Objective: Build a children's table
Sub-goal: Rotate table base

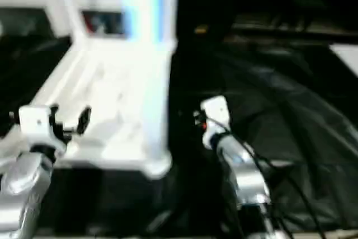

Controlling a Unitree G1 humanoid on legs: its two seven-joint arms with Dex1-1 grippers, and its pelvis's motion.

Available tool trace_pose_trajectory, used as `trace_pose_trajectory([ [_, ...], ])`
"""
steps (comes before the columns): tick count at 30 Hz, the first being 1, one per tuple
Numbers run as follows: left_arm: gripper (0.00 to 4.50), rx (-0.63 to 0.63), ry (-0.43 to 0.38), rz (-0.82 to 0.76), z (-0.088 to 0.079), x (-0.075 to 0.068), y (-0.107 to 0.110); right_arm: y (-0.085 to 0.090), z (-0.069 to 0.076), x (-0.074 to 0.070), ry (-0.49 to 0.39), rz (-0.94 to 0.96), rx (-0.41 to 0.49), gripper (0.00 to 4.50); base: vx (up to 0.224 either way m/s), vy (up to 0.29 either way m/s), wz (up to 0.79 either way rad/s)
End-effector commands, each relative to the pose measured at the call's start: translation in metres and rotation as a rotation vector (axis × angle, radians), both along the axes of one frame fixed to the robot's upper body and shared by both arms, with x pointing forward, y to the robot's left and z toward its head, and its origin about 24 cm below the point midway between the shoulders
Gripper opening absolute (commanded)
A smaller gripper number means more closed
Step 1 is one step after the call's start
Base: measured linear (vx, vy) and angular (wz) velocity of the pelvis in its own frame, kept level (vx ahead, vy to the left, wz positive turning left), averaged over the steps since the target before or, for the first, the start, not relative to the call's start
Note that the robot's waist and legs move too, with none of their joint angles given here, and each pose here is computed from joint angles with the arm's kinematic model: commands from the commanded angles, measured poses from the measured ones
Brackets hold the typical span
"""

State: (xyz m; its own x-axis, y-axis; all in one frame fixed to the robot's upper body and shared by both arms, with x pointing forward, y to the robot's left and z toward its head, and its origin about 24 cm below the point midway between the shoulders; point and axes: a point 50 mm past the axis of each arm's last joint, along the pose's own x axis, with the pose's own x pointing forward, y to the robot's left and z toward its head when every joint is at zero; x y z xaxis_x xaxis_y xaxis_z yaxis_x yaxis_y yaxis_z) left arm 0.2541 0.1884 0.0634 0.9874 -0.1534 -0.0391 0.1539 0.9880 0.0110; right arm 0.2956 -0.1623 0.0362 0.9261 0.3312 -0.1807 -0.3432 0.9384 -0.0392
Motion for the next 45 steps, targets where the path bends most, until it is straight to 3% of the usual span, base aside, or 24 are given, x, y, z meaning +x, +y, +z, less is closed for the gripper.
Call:
trace_pose_trajectory([
  [1, 4.47, 0.031, 0.008, -0.087, 0.001, -0.001, 0.002, 0.007, 0.008, 0.003, -0.036, 0.009, 0.023, 3.86, 0.046, -0.085, -0.02],
  [2, 4.47, 0.035, 0.009, -0.105, 0.001, -0.002, 0.002, 0.007, 0.009, 0.003, -0.036, 0.007, 0.024, 3.86, 0.046, -0.085, -0.02],
  [7, 4.47, 0.072, 0.114, -0.499, -0.001, -0.004, 0.003, 0.000, 0.014, 0.000, -0.050, 0.042, 0.034, 3.86, -0.005, 0.010, 0.01],
  [12, 4.47, 0.164, 0.205, -0.769, 0.007, -0.001, 0.003, -0.008, 0.019, -0.006, -0.012, 0.218, 0.005, 3.86, -0.055, 0.044, 0.08],
  [14, 4.47, 0.232, 0.266, -0.908, 0.008, 0.001, -0.001, -0.012, 0.022, -0.013, 0.025, 0.357, -0.046, 3.86, -0.055, 0.044, 0.03],
  [16, 4.47, 0.251, 0.279, -0.939, 0.008, 0.001, -0.001, -0.013, 0.022, -0.014, 0.034, 0.385, -0.058, 3.86, 0.000, 0.000, 0.00],
  [19, 4.47, 0.335, 0.342, -1.087, 0.003, 0.013, -0.013, -0.019, 0.023, -0.023, 0.095, 0.578, -0.180, 3.86, 0.000, 0.000, 0.00],
  [29, 3.75, 0.423, 0.481, -1.273, -0.002, 0.027, -0.022, -0.016, 0.028, -0.032, 0.135, 0.713, -0.216, 3.86, 0.000, 0.000, 0.00],
  [36, 3.34, 0.458, 0.484, -1.284, -0.002, 0.031, -0.021, -0.013, 0.029, -0.033, 0.128, 0.718, -0.193, 3.86, 0.000, 0.000, 0.00],
  [45, 2.49, 0.465, 0.495, -1.271, 0.001, 0.036, -0.012, -0.010, 0.026, -0.038, 0.144, 0.746, -0.175, 3.86, 0.000, 0.000, 0.00],
])
